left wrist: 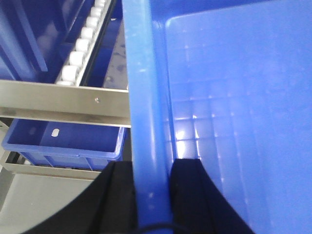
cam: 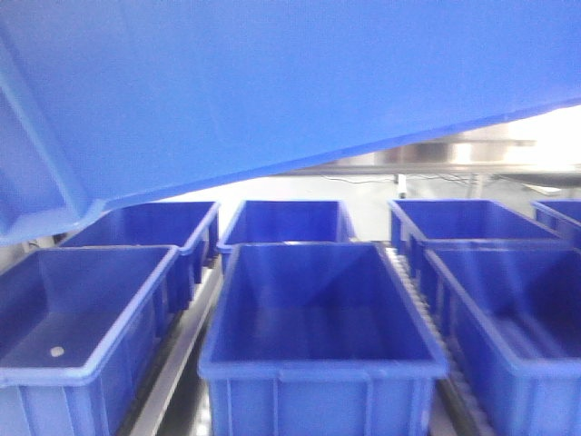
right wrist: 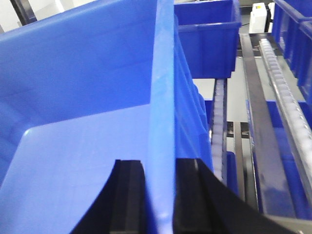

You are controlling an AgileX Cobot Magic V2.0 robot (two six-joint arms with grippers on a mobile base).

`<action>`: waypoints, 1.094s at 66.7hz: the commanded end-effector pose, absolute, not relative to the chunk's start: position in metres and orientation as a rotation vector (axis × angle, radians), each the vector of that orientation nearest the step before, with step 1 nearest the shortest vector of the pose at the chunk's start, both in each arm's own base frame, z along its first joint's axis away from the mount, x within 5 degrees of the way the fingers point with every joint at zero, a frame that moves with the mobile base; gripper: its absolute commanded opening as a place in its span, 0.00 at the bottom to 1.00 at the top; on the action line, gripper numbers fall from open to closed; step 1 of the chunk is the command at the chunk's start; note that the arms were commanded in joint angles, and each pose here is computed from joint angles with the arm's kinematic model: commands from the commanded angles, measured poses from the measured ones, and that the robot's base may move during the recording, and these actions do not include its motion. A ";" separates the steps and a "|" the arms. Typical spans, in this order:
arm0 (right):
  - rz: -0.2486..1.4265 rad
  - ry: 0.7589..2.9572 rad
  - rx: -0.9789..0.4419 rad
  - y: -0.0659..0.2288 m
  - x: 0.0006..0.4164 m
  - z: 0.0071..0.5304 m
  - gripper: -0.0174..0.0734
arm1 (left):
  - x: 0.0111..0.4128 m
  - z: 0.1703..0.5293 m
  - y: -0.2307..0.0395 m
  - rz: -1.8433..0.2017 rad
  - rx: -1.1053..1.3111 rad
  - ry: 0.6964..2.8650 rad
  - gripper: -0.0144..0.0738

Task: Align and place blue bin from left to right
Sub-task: 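Hold the blue bin with both grippers while the base backs away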

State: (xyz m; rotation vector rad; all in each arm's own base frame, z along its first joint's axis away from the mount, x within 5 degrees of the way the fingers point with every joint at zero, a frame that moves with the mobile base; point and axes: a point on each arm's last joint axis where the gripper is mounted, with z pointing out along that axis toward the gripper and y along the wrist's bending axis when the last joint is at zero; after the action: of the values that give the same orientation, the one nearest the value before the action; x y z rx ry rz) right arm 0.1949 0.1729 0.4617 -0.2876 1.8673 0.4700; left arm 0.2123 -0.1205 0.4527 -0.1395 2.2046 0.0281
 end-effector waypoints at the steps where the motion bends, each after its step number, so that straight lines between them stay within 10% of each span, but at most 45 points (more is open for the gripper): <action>1: 0.616 1.684 -0.340 0.180 0.187 0.483 0.11 | 0.213 0.463 -0.132 -0.101 -0.054 2.111 0.04; 73: 0.529 2.034 -0.226 0.170 0.184 0.455 0.11 | 0.213 0.463 -0.132 -0.101 -0.054 2.111 0.04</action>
State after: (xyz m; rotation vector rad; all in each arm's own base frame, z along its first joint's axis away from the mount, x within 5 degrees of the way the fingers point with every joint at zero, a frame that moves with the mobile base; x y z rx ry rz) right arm 0.1897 0.1666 0.4439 -0.2082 2.0941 0.4323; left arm 0.2123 -0.1218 0.4515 -0.1239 2.2172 0.0235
